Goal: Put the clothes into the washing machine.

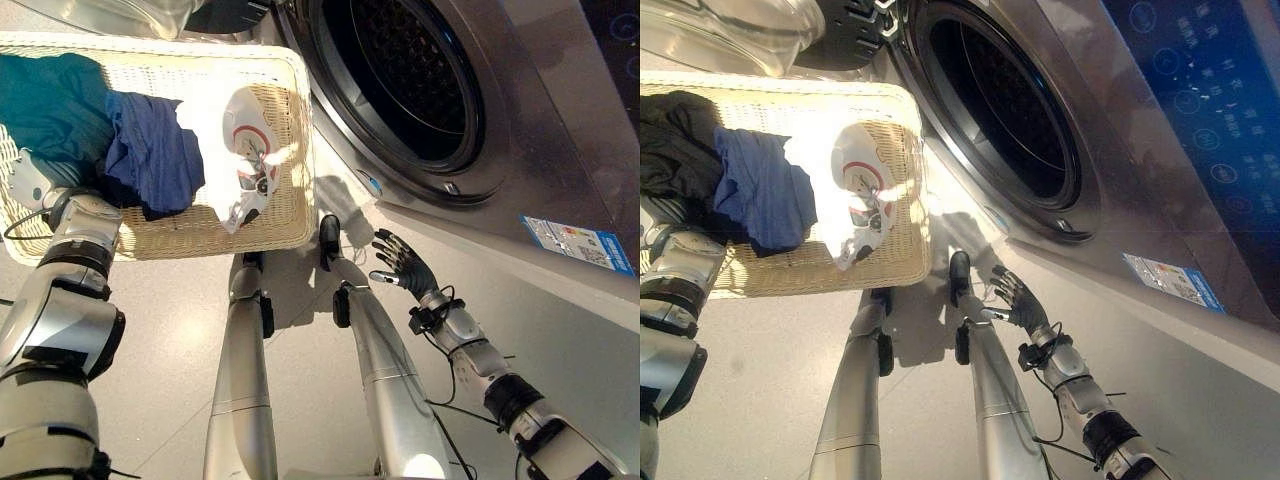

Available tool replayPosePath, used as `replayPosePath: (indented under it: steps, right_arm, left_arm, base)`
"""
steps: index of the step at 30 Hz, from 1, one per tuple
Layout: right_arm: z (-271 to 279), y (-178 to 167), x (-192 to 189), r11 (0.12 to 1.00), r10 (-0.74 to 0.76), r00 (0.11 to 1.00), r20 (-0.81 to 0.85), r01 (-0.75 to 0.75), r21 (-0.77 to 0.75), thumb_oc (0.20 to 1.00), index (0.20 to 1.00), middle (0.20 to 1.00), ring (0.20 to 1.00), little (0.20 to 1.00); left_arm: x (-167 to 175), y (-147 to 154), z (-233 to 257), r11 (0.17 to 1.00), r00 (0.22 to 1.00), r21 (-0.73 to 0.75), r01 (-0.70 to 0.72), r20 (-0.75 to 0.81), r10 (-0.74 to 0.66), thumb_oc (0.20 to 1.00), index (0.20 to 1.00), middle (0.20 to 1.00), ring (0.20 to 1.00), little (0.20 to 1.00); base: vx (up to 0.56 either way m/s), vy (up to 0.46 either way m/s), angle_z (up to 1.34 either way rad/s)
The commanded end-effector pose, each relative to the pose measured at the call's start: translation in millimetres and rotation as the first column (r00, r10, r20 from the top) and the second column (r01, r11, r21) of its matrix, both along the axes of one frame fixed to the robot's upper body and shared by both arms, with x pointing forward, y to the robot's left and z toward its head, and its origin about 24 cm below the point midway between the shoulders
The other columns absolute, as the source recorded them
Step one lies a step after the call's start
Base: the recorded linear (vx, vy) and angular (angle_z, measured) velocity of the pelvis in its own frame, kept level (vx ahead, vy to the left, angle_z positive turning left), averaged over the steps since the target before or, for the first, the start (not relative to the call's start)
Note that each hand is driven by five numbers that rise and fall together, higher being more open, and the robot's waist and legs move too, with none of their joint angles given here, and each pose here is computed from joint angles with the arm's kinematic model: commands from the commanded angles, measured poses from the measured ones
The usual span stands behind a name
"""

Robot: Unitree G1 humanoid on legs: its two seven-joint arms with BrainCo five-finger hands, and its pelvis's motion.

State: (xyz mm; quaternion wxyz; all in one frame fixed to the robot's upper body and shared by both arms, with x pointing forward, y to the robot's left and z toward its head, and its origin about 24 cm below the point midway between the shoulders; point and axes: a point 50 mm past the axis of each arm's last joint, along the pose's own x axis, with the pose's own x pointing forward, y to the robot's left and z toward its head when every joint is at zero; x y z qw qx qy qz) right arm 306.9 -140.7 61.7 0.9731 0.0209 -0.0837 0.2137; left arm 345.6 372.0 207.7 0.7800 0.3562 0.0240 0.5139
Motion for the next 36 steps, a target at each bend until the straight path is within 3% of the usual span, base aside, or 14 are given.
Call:
replayPosePath:
  steps: [1,6,10,17,22,25,26,27,29,30,31,35,36]
  right_arm:
    - [21.0,3.3,-19.5,0.991,0.103,0.988,0.111,-0.112,0.073,1.0,1.0,1.0,1.0,1.0]
    - [41.6,8.4,-26.8,0.989,0.106,0.97,0.218,-0.125,0.073,1.0,1.0,1.0,1.0,1.0]
    - [81.9,13.9,-33.2,0.998,0.032,0.894,0.447,-0.002,-0.068,1.0,1.0,1.0,1.0,1.0]
    - [112.0,26.9,-24.3,0.986,0.102,0.864,0.493,-0.02,-0.168,1.0,1.0,1.0,1.0,1.0]
    - [120.5,38.1,-15.5,0.982,0.181,0.885,0.429,-0.14,-0.125,1.0,1.0,1.0,1.0,1.0]
    - [118.9,45.5,-14.3,0.969,0.245,0.894,0.375,-0.223,-0.102,1.0,1.0,1.0,1.0,1.0]
    - [118.1,48.8,-14.4,0.963,0.269,0.894,0.359,-0.247,-0.108,1.0,1.0,1.0,1.0,1.0]
    - [116.4,52.6,-14.6,0.952,0.305,0.89,0.338,-0.274,-0.137,1.0,1.0,1.0,1.0,1.0]
    - [115.9,55.1,-15.1,0.941,0.334,0.885,0.324,-0.293,-0.169,1.0,1.0,1.0,1.0,1.0]
    - [116.7,55.7,-15.0,0.938,0.342,0.882,0.324,-0.297,-0.181,1.0,1.0,1.0,1.0,1.0]
    - [115.4,57.3,-15.1,0.923,0.371,0.876,0.307,-0.312,-0.224,1.0,1.0,1.0,1.0,1.0]
    - [120.3,55.8,-13.1,0.888,0.43,0.86,0.276,-0.346,-0.305,1.0,1.0,1.0,1.0,1.0]
    - [120.4,55.7,-12.9,0.884,0.436,0.859,0.269,-0.353,-0.307,1.0,1.0,1.0,1.0,1.0]
  left_arm:
    - [-5.3,-3.8,-0.1,0.992,0.968,-0.066,0.11,0.232,-0.092,0.2,0.2,0.2,0.2,0.2]
    - [-14.1,-12.0,-18.9,0.975,0.917,-0.109,0.191,0.373,-0.138,0.2,0.2,0.2,0.2,0.2]
    - [-35.3,-23.7,-45.1,0.975,0.87,-0.053,0.217,0.463,-0.168,0.2,0.2,0.2,0.2,0.2]
    - [-52.3,-29.6,-42.7,0.974,0.83,0.071,0.217,0.511,-0.223,0.2,0.2,0.2,0.2,0.2]
    - [-45.8,-66.2,-6.8,0.8,0.611,0.197,0.566,0.551,-0.568,0.2,0.2,0.2,0.2,0.2]
    - [-43.4,-106.8,4.4,0.533,0.374,0.231,0.814,0.494,-0.785,0.2,0.2,0.2,0.2,0.2]
    - [-43.5,-127.9,5.4,0.373,0.243,0.207,0.904,0.469,-0.849,0.2,0.2,0.2,0.2,0.2]
    - [-44.7,-154.5,0.8,0.134,0.057,0.133,0.982,0.47,-0.881,0.2,0.2,0.2,0.2,0.2]
    - [-46.7,-176.7,-4.5,-0.075,-0.097,0.066,0.995,0.477,-0.873,0.2,0.2,0.2,0.2,0.2]
    - [-47.4,-183.7,-5.9,-0.137,-0.143,0.047,0.989,0.481,-0.865,0.2,0.2,0.2,0.2,0.2]
    - [-51.1,-201.2,-11.0,-0.309,-0.272,0.003,0.951,0.481,-0.834,0.2,0.2,0.2,0.2,0.2]
    - [-61.8,-241.0,-22.3,-0.643,-0.531,-0.128,0.755,0.456,-0.714,0.2,0.2,0.2,0.2,0.2]
    - [-63.3,-245.2,-24.0,-0.673,-0.553,-0.148,0.725,0.458,-0.696,0.2,0.2,0.2,0.2,0.2]
  base:
    - [-0.03,-0.092,0.04]
    - [-0.04,-0.055,0.05]
    - [-0.06,-0.035,0.06]
    - [-0.03,-0.013,0.1]
    - [-0.04,-0.061,0.09]
    - [-0.03,-0.054,0.13]
    - [-0.05,-0.036,0.09]
    - [-0.06,-0.027,0.04]
    - [-0.04,-0.002,0.02]
    - [-0.03,0.011,0.02]
    - [-0.04,0.014,0.01]
    - [-0.04,0.033,0.01]
    - [0.0,0.0,0.0]
